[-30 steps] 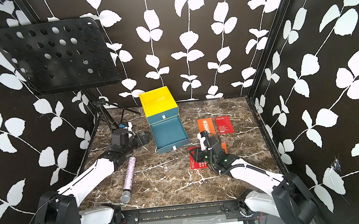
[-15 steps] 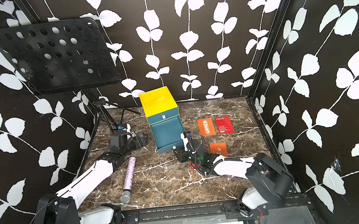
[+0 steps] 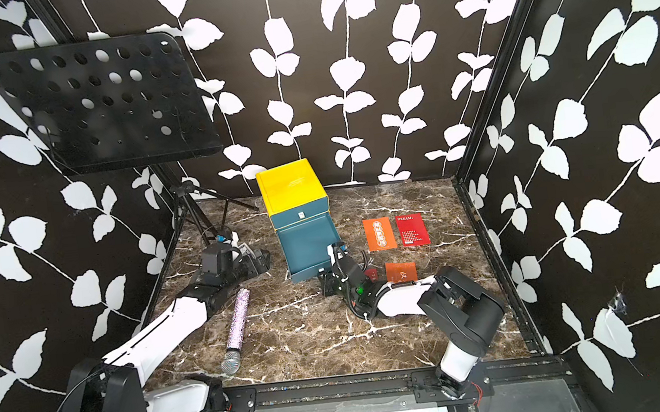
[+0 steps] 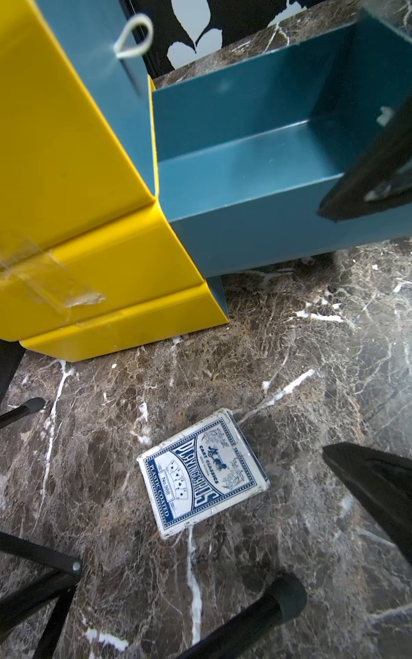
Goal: Take the postcards out of the drawer
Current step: Close the drawer in the storage box.
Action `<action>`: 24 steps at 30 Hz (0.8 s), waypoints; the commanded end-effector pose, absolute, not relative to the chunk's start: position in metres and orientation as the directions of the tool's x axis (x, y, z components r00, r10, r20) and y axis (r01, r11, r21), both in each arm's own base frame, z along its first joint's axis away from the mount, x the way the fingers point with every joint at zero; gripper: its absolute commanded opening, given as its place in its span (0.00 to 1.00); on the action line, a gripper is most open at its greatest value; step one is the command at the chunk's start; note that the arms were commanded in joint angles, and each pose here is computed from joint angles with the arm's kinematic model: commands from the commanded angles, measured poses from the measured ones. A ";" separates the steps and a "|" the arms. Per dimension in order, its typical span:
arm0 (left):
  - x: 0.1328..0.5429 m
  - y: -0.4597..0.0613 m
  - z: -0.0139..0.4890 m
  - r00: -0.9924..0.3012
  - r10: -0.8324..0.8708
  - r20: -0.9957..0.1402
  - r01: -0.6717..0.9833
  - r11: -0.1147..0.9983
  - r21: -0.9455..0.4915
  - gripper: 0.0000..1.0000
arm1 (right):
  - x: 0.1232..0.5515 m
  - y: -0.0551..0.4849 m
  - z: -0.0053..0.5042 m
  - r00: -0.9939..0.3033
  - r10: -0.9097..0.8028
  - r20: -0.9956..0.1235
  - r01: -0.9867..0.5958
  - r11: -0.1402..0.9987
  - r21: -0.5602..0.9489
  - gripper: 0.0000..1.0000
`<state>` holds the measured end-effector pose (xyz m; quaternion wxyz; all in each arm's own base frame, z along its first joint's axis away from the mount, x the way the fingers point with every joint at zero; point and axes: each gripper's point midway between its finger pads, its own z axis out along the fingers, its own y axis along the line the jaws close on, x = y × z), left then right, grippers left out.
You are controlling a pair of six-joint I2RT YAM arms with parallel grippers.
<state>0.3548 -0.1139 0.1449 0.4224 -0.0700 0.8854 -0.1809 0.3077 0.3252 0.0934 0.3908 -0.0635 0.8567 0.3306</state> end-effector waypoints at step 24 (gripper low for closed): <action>0.359 -0.113 0.148 -0.614 -0.280 -0.738 0.050 0.919 -0.390 0.99 | 0.391 0.376 0.162 -0.471 0.160 -0.868 -0.477 0.781 0.403 0.07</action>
